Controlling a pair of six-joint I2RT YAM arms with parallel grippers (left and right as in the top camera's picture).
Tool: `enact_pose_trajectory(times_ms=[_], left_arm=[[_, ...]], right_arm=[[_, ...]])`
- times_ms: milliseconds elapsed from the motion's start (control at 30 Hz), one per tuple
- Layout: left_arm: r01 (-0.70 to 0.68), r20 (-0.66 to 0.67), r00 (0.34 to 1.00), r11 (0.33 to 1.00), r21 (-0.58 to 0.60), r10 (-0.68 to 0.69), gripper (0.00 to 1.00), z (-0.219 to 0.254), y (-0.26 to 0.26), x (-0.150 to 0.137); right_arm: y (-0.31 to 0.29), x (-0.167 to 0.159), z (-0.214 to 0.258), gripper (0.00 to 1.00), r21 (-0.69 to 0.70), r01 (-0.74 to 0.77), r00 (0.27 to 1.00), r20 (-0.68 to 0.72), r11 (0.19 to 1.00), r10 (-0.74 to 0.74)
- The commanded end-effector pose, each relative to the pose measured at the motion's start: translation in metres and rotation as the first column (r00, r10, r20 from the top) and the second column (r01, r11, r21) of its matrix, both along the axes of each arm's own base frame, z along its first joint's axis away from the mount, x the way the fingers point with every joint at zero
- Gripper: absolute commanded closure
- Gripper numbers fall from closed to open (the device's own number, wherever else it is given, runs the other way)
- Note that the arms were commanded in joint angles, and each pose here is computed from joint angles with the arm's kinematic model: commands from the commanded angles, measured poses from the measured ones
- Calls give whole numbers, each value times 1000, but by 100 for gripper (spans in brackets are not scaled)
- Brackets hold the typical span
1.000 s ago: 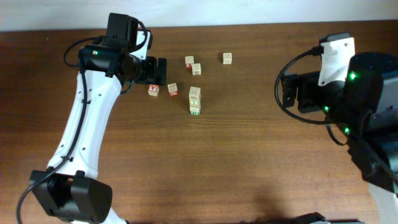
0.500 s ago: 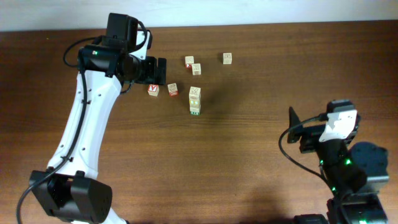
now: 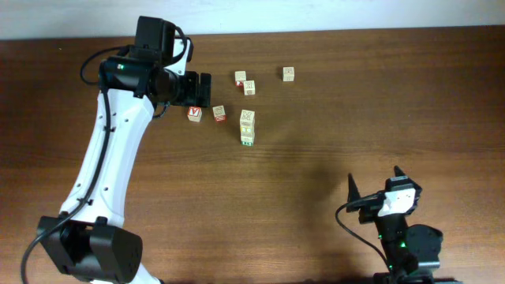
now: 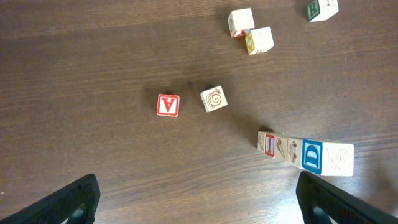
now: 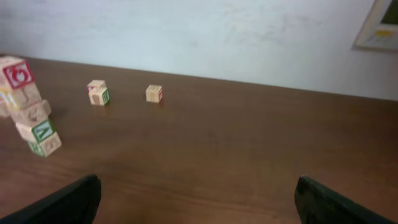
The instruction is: Rotate 5 blocks
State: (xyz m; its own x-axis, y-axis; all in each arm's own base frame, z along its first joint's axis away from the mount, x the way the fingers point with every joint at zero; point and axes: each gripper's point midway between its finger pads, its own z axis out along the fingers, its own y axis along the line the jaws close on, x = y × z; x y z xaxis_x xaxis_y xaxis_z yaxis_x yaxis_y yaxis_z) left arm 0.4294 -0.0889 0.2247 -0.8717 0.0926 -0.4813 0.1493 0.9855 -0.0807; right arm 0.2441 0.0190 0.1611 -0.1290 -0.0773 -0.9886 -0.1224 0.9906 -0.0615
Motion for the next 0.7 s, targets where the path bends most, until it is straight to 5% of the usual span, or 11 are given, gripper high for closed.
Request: enact_pose_trajectory(times_ms=[0,667], left_arm=[[3,41,999,1000,0,-3,1,16,2,0],[3,41,999,1000,0,-3,1,16,2,0]], right_arm=[[3,-1,-7,1,3,-19,1000,22,1000,19],[7,-2,-2,1,24,-41,998,42,999,40]])
